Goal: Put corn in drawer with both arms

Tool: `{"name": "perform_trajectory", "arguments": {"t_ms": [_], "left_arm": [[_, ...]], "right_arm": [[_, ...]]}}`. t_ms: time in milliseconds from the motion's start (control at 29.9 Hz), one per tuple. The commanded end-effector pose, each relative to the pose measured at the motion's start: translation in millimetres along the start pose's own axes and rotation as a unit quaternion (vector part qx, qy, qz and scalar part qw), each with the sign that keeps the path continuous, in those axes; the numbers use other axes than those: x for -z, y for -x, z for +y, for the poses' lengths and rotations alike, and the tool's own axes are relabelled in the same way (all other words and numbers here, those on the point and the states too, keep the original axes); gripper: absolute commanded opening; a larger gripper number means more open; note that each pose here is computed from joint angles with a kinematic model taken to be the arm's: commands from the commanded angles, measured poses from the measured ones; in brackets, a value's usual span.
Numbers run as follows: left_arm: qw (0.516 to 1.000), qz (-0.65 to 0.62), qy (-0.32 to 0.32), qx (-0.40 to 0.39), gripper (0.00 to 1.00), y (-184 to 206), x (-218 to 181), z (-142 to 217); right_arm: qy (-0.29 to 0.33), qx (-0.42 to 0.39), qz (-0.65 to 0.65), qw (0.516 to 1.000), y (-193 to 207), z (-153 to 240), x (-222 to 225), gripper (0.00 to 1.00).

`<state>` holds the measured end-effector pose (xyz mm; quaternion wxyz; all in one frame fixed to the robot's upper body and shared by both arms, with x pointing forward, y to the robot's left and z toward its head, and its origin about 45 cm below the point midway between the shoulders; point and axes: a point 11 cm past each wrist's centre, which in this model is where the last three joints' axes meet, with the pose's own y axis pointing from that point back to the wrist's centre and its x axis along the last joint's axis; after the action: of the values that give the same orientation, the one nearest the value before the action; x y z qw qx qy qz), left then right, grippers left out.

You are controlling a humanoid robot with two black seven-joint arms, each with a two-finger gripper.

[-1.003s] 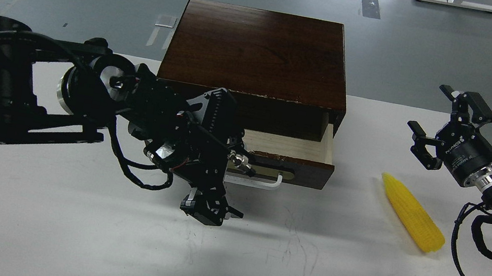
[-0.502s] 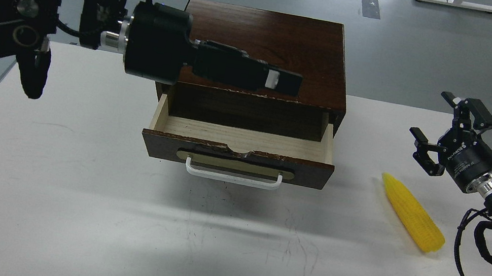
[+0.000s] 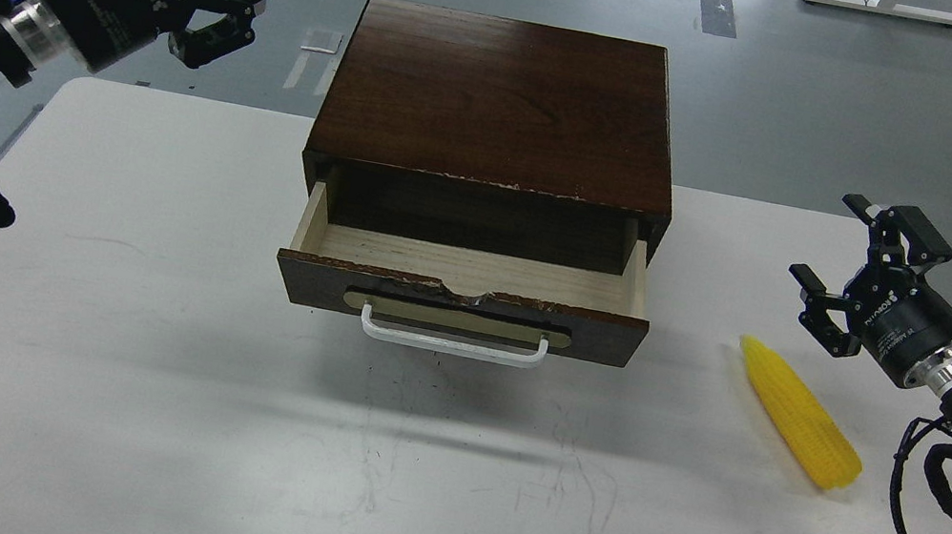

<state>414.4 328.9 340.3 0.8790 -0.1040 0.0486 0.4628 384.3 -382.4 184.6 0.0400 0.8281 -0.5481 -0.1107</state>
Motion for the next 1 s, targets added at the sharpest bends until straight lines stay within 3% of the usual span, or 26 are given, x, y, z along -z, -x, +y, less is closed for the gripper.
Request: {"name": "perform_trajectory", "arguments": {"t_ms": [0, 234, 368, 568, 970], "left_arm": [[0.999, 0.044, -0.008, -0.022, 0.98, -18.6, 25.8, 20.4], [0.997, 0.065, 0.005, -0.030, 0.98, -20.6, 35.0, 24.5], [0.997, 0.069, 0.005, -0.023, 0.98, -15.7, 37.8, 21.6], [0.997, 0.071, 0.005, -0.020, 0.98, -13.1, 39.2, 20.3], [0.997, 0.072, 0.009, -0.019, 0.98, -12.6, 37.5, 19.2]], "right_arm": [[0.035, 0.024, 0.098, 0.994, -10.1, 13.7, 7.6, 1.00], [0.146, 0.087, 0.334, 0.927, -37.0, 57.3, 13.5, 1.00], [0.209, 0.129, 0.448, 0.860, -46.3, 73.1, 2.6, 1.00], [0.255, 0.164, 0.575, 0.760, -55.2, 90.5, -31.2, 1.00], [0.222, 0.212, 0.577, 0.757, -15.1, 57.6, -55.8, 1.00]]}}
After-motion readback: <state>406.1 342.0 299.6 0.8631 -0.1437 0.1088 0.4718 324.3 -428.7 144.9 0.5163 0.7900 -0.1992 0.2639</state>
